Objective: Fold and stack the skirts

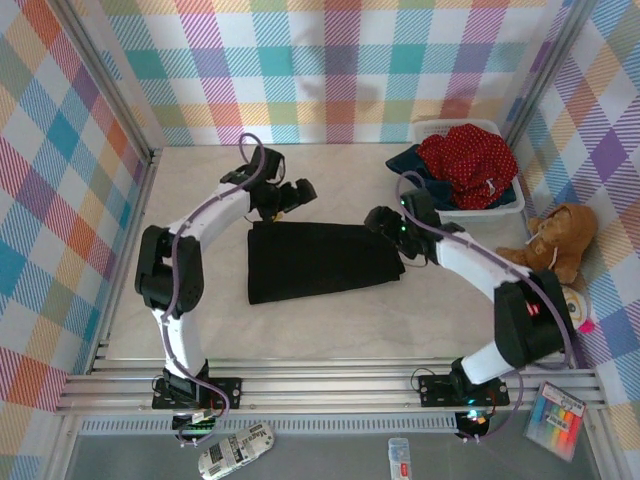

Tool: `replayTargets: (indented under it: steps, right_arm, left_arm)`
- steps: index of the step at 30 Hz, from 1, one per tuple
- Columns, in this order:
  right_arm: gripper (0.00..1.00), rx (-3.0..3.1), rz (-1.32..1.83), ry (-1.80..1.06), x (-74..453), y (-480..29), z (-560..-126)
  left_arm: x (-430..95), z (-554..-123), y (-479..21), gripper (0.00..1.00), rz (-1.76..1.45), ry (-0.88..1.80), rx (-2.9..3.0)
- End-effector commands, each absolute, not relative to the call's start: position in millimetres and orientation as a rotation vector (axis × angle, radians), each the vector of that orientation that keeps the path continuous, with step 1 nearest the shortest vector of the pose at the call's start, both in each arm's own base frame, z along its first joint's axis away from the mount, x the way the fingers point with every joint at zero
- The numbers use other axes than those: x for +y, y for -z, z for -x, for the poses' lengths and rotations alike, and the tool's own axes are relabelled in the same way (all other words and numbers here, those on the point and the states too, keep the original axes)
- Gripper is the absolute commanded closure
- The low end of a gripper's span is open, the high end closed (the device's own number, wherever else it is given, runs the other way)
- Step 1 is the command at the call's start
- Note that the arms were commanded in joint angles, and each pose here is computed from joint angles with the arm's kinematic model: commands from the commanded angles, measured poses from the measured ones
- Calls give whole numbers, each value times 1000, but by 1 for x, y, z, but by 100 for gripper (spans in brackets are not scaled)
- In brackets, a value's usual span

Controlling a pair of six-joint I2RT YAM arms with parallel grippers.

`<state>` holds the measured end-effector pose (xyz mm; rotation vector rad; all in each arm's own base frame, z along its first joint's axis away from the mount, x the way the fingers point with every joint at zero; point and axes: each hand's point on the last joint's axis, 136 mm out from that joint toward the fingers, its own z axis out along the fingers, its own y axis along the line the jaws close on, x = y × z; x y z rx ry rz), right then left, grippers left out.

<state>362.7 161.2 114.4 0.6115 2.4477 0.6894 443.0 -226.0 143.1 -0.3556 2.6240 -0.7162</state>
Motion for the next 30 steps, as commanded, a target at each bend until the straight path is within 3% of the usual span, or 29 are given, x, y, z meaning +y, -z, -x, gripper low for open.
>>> replayTargets:
  steps: [1, 4, 8, 17, 28, 30]
  right_arm:
    - [1, 2445, -769, -659, 139, -95, -338]
    - [1, 2434, -823, -710, 134, -90, -323]
    - [1, 2444, -864, -766, 135, -81, -310]
    - [13, 2461, -892, -921, 154, -59, -308]
    - [26, 2398, -968, -883, 149, -41, -322]
    - [33, 2340, -965, -898, 148, -45, -330]
  left_arm:
    - [-243, -405, -130, 11, 327, 691, 2714]
    - [-258, -394, -116, 27, 318, 702, 2748]
    - [-277, -394, -94, 32, 296, 748, 2817]
    - [-290, -430, -32, 48, 275, 600, 2920]
    - [-291, -427, -18, 47, 248, 578, 2968]
    - [-295, -427, -26, 47, 224, 611, 2968]
